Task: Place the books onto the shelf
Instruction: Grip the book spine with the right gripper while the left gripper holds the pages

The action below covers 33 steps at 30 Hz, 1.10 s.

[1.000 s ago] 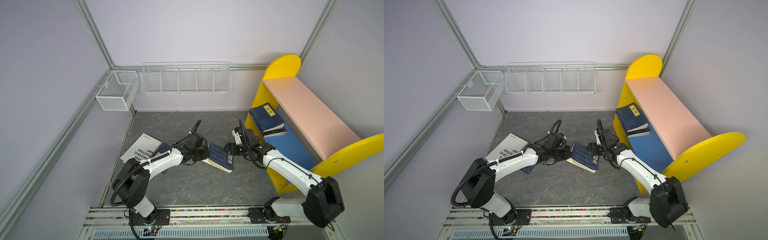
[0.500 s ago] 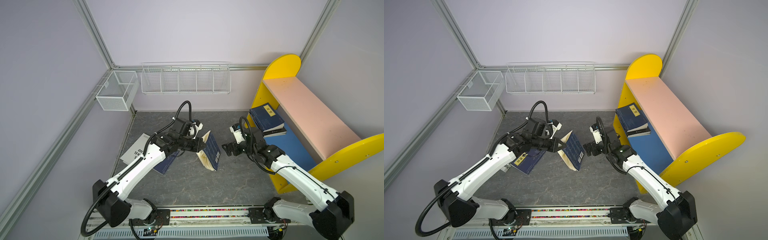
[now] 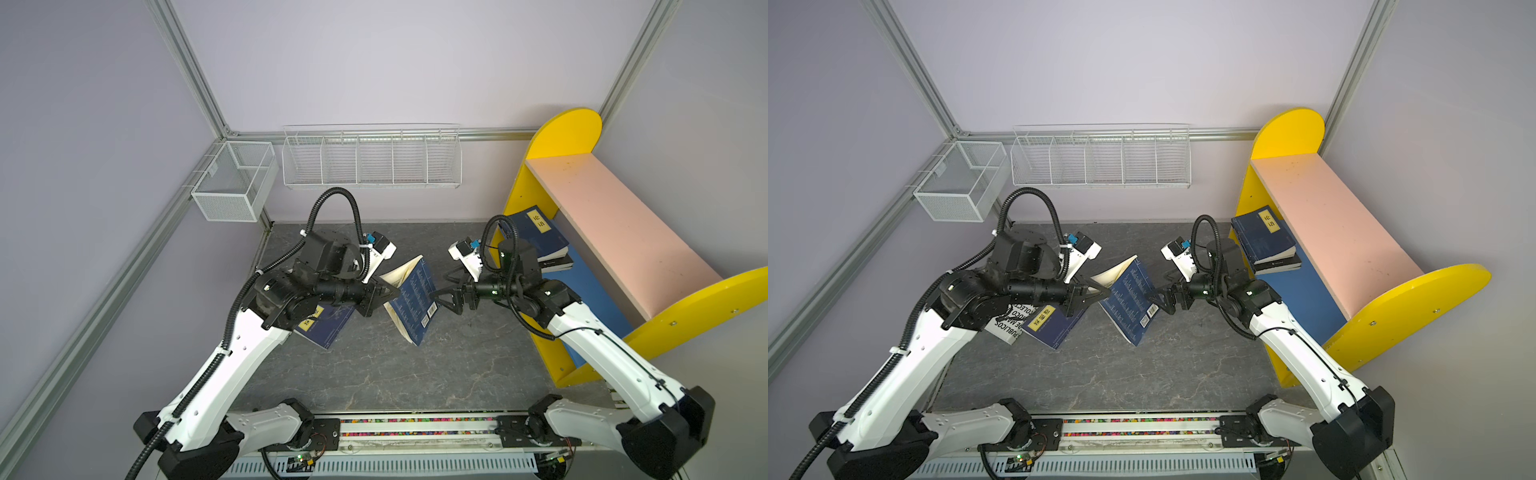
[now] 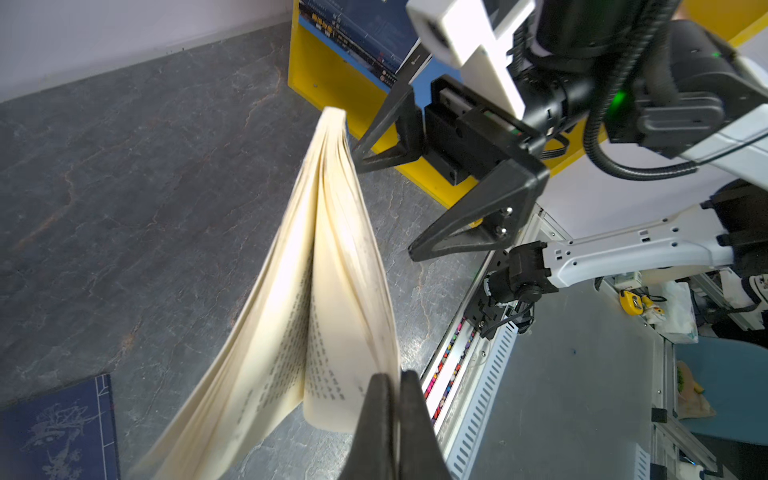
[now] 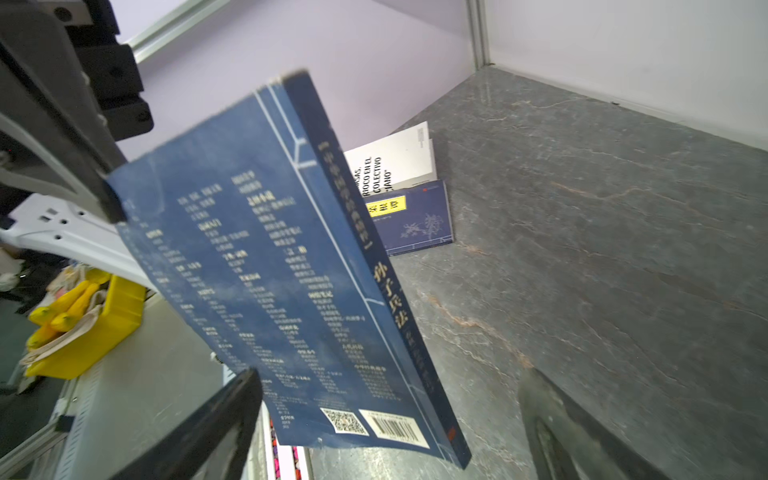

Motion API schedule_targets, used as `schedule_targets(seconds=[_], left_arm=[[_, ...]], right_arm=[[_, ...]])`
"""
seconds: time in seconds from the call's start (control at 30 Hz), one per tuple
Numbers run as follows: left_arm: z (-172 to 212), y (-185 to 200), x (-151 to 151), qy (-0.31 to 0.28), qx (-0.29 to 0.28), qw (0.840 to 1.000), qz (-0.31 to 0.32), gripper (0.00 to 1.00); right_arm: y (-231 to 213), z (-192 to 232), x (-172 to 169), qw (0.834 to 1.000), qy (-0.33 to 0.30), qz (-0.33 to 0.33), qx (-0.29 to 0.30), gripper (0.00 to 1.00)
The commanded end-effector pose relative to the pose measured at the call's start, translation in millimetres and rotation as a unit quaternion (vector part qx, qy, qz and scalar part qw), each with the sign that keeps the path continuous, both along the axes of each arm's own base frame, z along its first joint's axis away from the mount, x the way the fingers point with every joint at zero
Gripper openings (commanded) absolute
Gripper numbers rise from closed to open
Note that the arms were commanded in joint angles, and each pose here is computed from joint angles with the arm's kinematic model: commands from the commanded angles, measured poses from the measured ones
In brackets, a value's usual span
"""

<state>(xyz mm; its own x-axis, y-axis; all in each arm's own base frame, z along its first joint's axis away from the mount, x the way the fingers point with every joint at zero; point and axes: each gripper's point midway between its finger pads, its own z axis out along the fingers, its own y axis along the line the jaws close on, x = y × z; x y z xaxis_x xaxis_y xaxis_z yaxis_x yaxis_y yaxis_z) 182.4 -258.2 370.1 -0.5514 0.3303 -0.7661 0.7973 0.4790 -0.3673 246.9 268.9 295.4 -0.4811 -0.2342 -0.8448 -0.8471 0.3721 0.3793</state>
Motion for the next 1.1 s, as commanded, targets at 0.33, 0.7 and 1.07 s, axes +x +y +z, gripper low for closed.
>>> schedule_targets(seconds=[0.33, 0.7, 1.07], left_arm=[[53, 14, -26, -0.065, -0.038, 0.997, -0.030, 0.00], [63, 13, -4, -0.096, -0.023, 0.995, 0.000, 0.00], [55, 16, 38, -0.111, 0.000, 0.991, 0.081, 0.00]], right_arm=[[9, 19, -46, 0.994, 0.010, 0.101, 0.047, 0.81], [5, 13, -73, 0.992, 0.032, 0.105, 0.057, 0.41], [-1, 20, -68, 0.996, 0.038, 0.058, 0.063, 0.12]])
